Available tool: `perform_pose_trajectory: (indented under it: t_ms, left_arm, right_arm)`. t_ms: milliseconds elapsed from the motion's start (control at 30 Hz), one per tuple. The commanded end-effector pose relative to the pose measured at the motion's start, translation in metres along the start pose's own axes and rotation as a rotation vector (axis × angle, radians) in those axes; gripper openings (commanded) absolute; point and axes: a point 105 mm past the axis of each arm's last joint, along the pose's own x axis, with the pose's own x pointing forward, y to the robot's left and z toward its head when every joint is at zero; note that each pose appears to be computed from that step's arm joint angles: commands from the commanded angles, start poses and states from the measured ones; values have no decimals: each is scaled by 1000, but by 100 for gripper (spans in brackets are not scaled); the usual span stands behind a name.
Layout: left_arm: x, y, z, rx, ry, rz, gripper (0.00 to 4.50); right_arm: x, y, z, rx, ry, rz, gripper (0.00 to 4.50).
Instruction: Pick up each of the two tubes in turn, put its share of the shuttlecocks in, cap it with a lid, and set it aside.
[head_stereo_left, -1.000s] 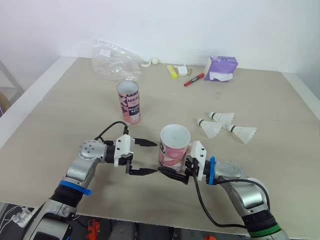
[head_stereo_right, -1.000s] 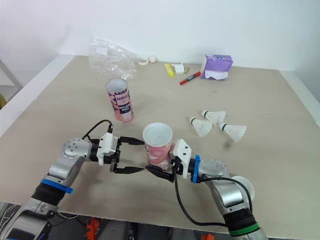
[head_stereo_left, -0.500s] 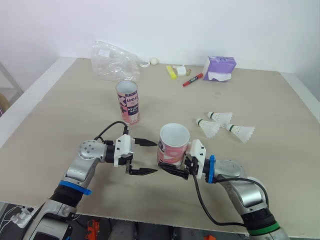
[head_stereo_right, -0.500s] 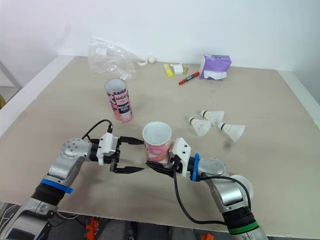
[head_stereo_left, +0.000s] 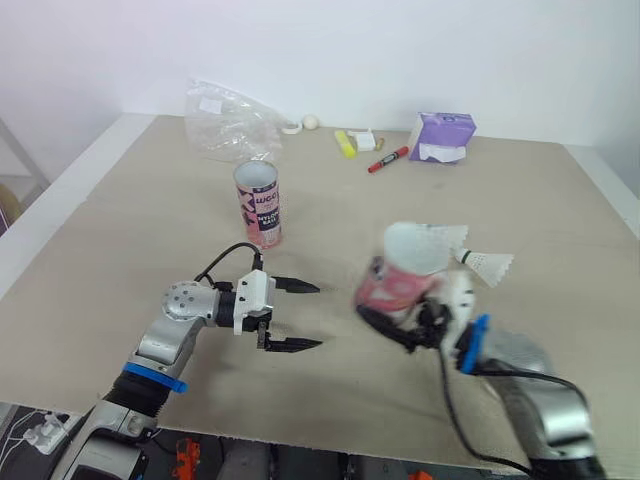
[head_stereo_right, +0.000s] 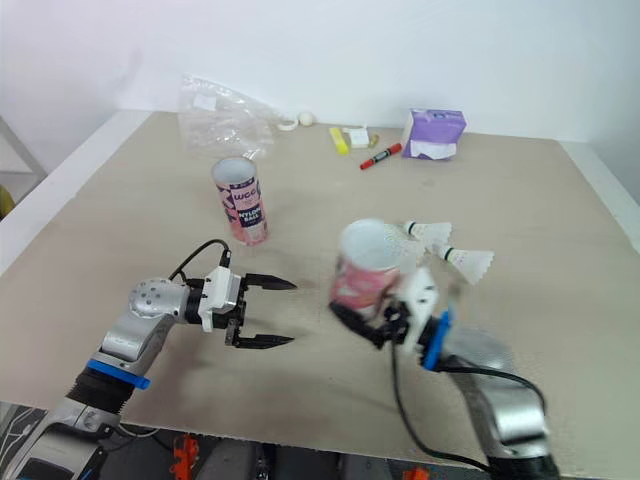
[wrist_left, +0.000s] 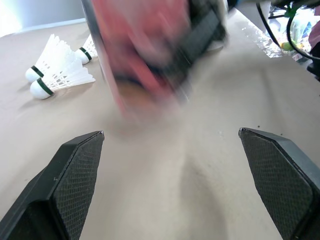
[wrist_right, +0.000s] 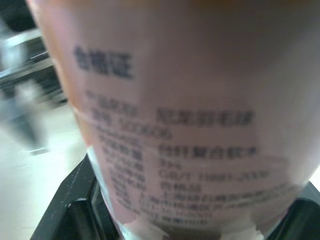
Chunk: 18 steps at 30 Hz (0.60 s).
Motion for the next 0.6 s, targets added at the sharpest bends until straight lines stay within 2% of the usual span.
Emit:
perform_pose_trajectory:
  t_ms: [33,233,400,600]
  left_arm:
    - [5,-2,10,16,-35,-17,450]
    - [14,-3,14,2,-65,-22,450]
    - [17,0,17,-9,-76,-1,450]
    - [16,0,16,-4,-67,4,450]
  right_arm:
    - [-41,-41,24,26,-90,-284,327]
    - [-116,-114,12,56,-93,-769,327]
    - [-149,-150,-9,45,-6,-942,327]
    - [-174,-182,-19,86,-14,-1124,327]
